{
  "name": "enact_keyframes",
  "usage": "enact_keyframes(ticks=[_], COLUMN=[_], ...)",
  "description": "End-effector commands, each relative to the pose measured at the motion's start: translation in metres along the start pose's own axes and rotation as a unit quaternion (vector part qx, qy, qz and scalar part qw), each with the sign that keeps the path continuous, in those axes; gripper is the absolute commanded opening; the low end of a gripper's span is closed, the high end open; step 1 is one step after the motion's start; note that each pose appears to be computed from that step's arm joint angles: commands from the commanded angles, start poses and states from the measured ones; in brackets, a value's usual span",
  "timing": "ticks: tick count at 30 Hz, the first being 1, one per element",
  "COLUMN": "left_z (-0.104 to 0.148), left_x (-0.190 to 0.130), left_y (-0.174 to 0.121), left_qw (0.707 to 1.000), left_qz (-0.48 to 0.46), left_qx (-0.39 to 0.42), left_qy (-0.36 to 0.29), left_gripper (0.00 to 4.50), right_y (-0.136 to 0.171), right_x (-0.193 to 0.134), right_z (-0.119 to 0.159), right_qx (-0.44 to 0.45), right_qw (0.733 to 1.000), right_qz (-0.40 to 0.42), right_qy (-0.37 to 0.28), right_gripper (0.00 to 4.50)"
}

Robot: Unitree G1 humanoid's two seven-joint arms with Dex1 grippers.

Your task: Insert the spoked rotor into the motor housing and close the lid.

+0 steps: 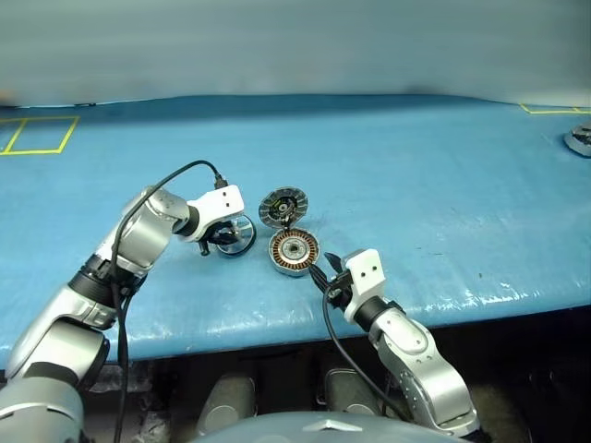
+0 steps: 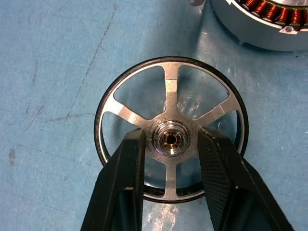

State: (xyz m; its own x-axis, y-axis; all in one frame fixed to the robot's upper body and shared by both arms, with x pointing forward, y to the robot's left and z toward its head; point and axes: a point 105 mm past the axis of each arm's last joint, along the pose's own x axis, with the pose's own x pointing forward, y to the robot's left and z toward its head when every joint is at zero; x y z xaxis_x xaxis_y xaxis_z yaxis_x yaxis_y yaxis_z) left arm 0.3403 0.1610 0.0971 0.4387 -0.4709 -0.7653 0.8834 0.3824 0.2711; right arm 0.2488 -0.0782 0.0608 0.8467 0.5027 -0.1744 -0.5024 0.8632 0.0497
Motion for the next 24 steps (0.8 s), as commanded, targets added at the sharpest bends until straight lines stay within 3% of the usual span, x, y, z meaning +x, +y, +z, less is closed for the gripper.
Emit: enact_keyframes(ticks=[1,6,11,24], left_z=[0.002,0.001,0.035,0.092], left_x=[-0.032,-0.061,-0.074,0.001], left_y=[0.011,-0.018,-0.061,-0.069], left_qw=[0.999,0.998,0.979,0.982], left_qz=[0.029,-0.037,-0.131,-0.051], left_qx=[-0.007,-0.003,-0.007,0.015], left_qy=[-0.027,-0.058,-0.155,-0.183], left_gripper=[1.27,1.27,1.27,1.27], right_y=[-0.001,-0.003,-0.009,-0.008], right_x=[-0.004,-0.012,-0.023,-0.026], right_z=[0.016,0.018,0.009,-0.014], right_qx=[-0.008,-0.011,-0.010,-0.016], right_qw=[0.999,0.998,0.998,0.998], right_qz=[0.002,0.018,0.036,0.030], right_qy=[-0.036,-0.052,-0.050,-0.048], right_gripper=[2.13,2.13,2.13,2.13])
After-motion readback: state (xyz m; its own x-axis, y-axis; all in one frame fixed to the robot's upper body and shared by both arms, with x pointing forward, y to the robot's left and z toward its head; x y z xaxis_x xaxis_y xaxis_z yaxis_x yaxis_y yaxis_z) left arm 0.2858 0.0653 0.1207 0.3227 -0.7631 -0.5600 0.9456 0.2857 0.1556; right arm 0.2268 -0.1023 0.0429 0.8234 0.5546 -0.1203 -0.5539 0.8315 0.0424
